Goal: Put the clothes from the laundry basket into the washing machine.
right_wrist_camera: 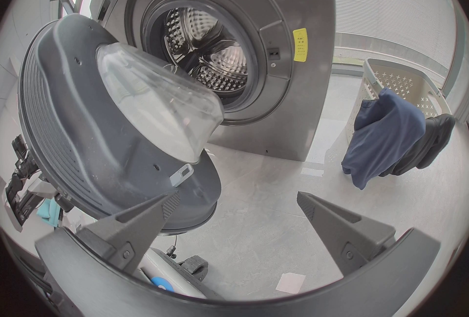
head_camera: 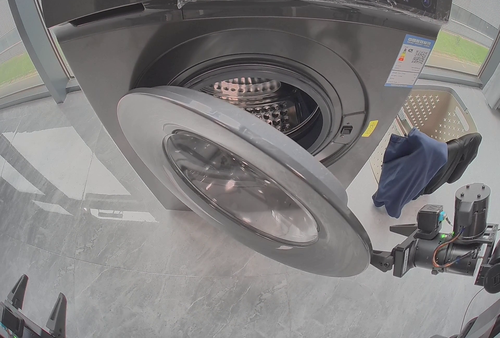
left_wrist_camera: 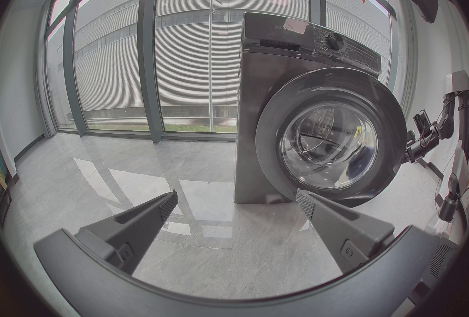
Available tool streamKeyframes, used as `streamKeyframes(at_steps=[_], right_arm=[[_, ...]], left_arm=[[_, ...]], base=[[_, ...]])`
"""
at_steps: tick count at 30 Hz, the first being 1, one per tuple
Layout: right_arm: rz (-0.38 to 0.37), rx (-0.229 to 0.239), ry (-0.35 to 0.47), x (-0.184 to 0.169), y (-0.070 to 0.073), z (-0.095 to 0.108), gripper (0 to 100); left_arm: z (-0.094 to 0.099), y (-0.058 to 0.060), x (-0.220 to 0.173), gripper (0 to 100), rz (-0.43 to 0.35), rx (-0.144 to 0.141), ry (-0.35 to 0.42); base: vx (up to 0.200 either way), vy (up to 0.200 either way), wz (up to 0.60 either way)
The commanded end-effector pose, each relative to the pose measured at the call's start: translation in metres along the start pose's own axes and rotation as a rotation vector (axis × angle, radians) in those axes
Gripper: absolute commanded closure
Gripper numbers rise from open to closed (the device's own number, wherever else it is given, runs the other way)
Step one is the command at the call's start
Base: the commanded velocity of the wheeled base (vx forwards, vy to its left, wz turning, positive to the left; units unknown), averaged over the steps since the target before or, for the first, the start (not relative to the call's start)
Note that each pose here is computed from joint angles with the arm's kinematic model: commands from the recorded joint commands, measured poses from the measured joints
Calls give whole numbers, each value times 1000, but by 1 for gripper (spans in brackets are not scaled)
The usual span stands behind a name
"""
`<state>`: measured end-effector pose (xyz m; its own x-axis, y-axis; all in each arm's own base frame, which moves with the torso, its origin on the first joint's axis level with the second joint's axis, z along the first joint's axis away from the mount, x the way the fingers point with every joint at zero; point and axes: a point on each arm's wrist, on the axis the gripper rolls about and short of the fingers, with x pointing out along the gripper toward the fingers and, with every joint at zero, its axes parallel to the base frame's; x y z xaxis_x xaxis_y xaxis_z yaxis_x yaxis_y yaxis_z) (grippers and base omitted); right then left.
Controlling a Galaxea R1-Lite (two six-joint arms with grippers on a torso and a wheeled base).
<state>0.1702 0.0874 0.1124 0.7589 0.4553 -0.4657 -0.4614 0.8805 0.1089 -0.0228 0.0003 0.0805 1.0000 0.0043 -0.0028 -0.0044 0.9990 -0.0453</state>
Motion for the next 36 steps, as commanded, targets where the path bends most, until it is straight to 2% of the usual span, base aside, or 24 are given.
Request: streamKeyframes(at_steps=[1, 6, 10, 14, 18, 22, 30, 34, 36], right_arm=[[31, -14, 26, 0, 6, -6, 0], [54, -29, 41, -6, 10, -14, 0], [40, -22, 43, -6, 8, -14, 0], [-12, 10, 19, 8, -3, 0, 0], [-8, 11, 10, 14, -3, 6, 0], [17, 0, 23, 16, 2, 4, 0], [127, -52, 37, 11, 27, -2, 0], [122, -50, 29, 10, 27, 0, 0], [94, -39, 12, 13, 22, 5, 0]], left_arm=[[-4, 0, 0, 0, 1, -1, 5], [-4, 0, 0, 0, 1, -1, 5], [-4, 0, 0, 0, 1, -1, 5], [-4, 0, 0, 0, 1, -1, 5], [-4, 0, 0, 0, 1, -1, 5], [-4, 0, 0, 0, 1, -1, 5], [-4, 0, 0, 0, 1, -1, 5], [-4, 0, 0, 0, 1, -1, 5], [-4, 0, 0, 0, 1, -1, 5]], base=[[0, 0, 0], [0, 0, 0], [0, 0, 0], [0, 0, 0], [-200, 0, 0], [-100, 0, 0], [0, 0, 0], [0, 0, 0], [0, 0, 0]])
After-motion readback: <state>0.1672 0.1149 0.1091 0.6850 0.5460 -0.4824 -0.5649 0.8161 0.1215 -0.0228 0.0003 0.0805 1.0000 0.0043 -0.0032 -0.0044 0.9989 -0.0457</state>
